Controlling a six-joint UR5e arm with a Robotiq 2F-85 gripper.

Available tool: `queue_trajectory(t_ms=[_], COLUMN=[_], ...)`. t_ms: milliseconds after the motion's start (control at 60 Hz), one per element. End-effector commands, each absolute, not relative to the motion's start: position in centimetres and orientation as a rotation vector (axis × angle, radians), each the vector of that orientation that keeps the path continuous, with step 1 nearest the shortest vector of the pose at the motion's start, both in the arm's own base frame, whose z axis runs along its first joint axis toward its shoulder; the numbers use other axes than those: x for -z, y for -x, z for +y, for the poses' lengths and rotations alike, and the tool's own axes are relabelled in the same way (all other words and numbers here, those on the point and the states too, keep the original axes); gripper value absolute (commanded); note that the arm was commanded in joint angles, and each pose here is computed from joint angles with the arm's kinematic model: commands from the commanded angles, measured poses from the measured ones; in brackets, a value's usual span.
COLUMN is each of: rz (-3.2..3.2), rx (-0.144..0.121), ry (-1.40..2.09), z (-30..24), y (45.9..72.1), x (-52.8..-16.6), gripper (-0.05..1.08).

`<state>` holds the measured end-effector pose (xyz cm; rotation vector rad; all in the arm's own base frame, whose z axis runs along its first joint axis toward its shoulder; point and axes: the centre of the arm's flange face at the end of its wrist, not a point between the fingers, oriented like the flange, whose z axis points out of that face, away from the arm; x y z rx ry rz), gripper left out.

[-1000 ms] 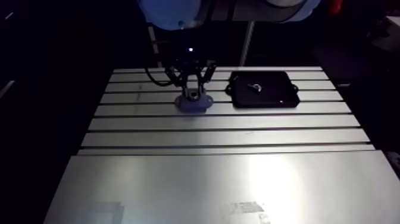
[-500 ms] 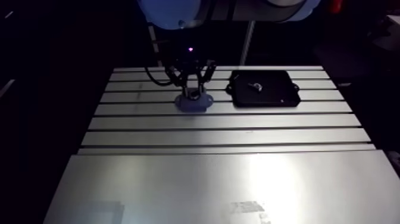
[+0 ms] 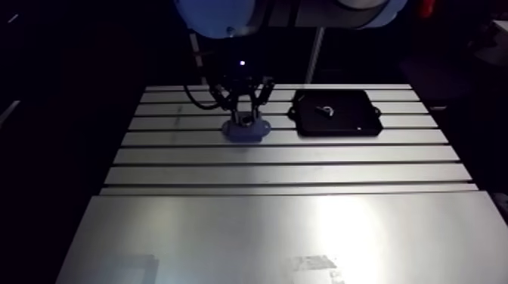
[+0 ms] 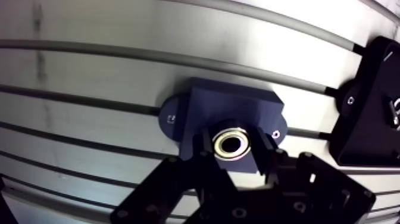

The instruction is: Pick up the bearing and press it into the housing until flush.

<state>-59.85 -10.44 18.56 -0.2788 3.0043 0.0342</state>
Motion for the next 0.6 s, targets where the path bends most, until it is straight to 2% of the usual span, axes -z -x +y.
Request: queue_trajectory(t_ms=[17, 417, 433, 450, 467, 483, 500, 517, 533, 600], rz=[2.998, 3.003, 3.005, 3.005, 3.007, 3.007, 3.007, 3.007, 3.007, 3.011], rx=[-0.035, -0.039, -0.039, -0.039, -0.040, -0.040, -0.040, -0.040, -0.040, -0.041], ry=[0.280, 0.280, 0.276, 0.276, 0.276, 0.276, 0.276, 0.276, 0.274, 0.273], z=[-10.48, -10.54, -10.46, -10.46, -10.45, -10.45, -10.53, -10.53, -10.46, -10.54], y=[59.60, 59.61, 59.63, 59.63, 59.63, 59.63, 59.61, 59.61, 59.62, 59.60], x=[-18.33, -18.64, -18.73, -18.73, -18.82, -18.82, -18.83, -18.83, -18.83, -19.09], gripper=[0.68, 0.65, 0.59, 0.59, 0.43, 0.43, 0.21, 0.21, 0.07, 0.02])
